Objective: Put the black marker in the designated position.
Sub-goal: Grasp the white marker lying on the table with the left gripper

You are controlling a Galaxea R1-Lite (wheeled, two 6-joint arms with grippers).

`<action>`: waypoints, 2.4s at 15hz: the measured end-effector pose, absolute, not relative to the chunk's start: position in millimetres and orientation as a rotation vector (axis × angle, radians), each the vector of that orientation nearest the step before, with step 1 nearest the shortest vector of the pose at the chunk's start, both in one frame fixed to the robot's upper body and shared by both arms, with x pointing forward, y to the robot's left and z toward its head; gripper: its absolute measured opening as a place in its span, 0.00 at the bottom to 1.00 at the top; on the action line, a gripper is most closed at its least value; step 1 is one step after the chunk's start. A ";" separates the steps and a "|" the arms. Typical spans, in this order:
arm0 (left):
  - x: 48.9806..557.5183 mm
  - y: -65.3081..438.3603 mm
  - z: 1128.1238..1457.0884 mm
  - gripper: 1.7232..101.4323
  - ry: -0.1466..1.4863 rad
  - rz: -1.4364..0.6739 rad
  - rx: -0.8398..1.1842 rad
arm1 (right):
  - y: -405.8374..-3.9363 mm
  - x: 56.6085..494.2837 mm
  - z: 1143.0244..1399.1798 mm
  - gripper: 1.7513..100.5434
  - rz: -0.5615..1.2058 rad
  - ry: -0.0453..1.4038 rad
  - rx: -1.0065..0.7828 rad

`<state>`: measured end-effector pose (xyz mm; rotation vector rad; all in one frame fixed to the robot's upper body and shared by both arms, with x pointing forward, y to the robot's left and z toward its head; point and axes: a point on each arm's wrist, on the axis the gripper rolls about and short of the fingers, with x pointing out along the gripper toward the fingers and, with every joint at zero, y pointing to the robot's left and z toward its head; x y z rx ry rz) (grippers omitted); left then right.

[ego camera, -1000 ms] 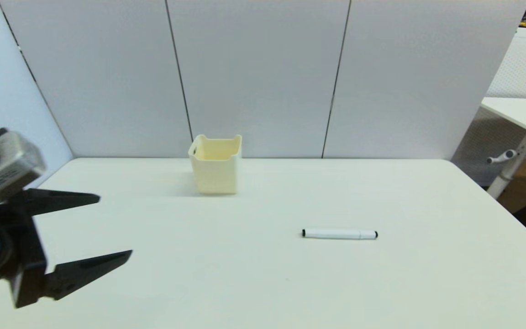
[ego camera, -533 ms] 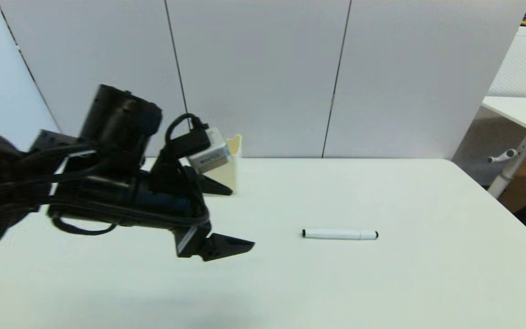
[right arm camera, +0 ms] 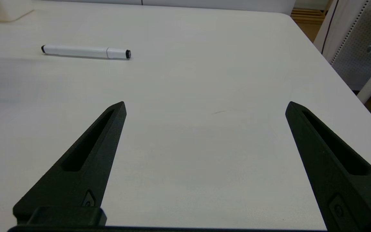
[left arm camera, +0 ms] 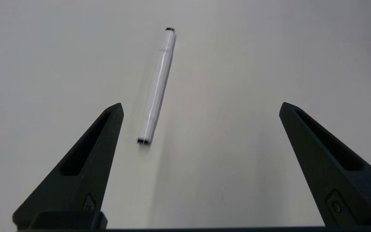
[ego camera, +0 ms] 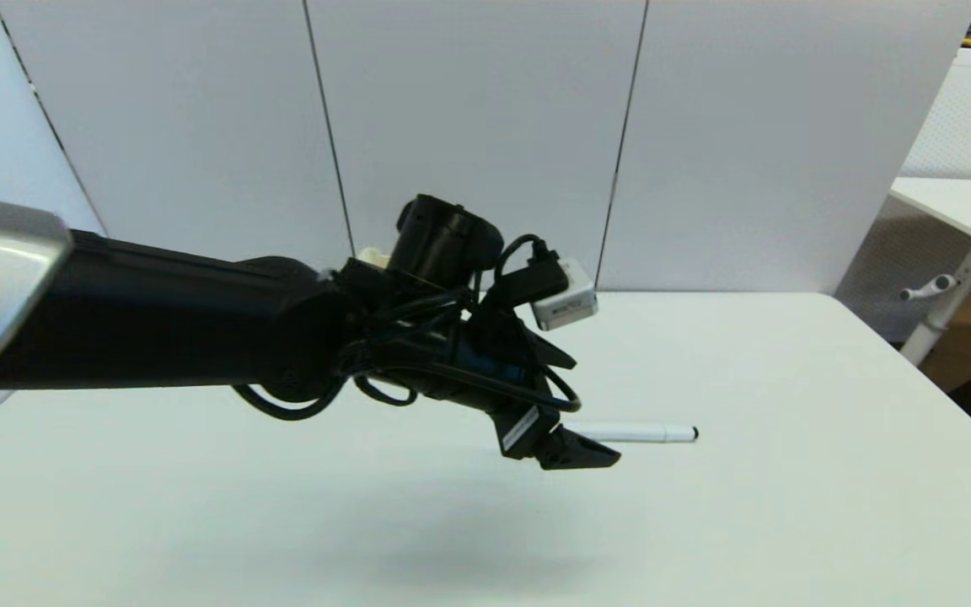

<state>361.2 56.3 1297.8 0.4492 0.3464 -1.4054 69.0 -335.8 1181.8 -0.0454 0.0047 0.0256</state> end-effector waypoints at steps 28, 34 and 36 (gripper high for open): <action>436.0 18.6 1193.7 0.96 0.395 -1.470 0.372 | -335.8 69.0 1181.8 0.97 0.026 0.004 -0.045; 437.5 19.1 1192.6 0.96 0.389 -1.462 0.388 | -335.8 69.0 1181.9 0.97 0.026 0.004 -0.045; 438.9 19.1 1193.1 0.96 0.385 -1.434 0.408 | -335.8 69.0 1181.8 0.97 0.026 0.004 -0.045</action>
